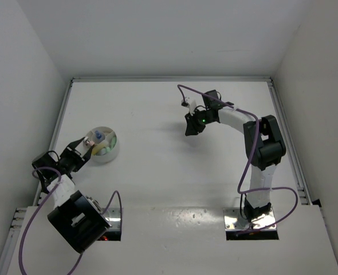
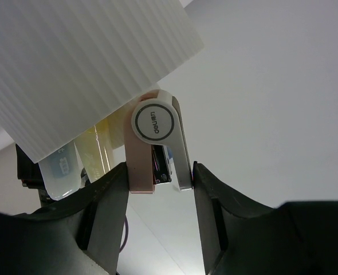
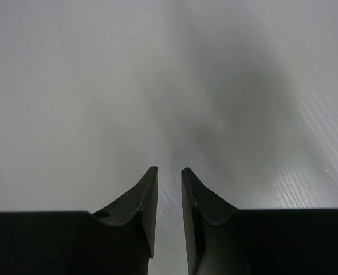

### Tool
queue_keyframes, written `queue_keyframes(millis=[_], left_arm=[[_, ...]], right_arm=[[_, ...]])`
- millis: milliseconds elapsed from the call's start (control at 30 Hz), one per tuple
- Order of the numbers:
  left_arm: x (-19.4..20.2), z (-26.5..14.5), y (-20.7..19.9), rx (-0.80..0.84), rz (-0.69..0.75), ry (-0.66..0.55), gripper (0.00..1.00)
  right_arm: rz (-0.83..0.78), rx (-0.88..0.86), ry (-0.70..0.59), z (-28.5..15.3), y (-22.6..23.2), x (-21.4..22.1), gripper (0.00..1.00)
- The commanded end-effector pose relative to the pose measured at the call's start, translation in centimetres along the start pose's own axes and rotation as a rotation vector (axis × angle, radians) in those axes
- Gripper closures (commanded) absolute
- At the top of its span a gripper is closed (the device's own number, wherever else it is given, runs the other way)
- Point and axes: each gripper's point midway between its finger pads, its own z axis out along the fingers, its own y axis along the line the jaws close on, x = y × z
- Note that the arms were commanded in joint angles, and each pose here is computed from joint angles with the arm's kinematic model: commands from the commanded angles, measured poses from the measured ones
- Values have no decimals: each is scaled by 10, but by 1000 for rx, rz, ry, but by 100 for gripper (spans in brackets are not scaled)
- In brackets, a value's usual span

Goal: Sort the stationery into containers
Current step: Place the stationery into the container

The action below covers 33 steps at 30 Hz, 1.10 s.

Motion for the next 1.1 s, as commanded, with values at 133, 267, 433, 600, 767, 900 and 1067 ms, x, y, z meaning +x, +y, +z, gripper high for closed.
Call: queue_keyframes(millis=[133, 267, 433, 600, 767, 900, 1067], left_arm=[[9, -3, -16, 27, -15, 25, 48], [11, -4, -17, 27, -15, 25, 48], [9, -3, -20, 31, -6, 14, 48], [8, -3, -18, 24, -3, 12, 46], [4, -2, -17, 32, 7, -5, 46], [3, -1, -15, 24, -2, -8, 45], [2, -1, -12, 17, 7, -10, 45]], right_arm=[[-33, 16, -43, -7, -3, -15, 77], [-33, 16, -43, -7, -3, -15, 77], [-33, 25, -52, -12, -6, -17, 77], [-33, 25, -52, -12, -6, -17, 77], [-33, 25, -52, -12, -6, -17, 77], [-21, 29, -48, -13, -8, -13, 77], [-27, 23, -58, -15, -6, -16, 77]])
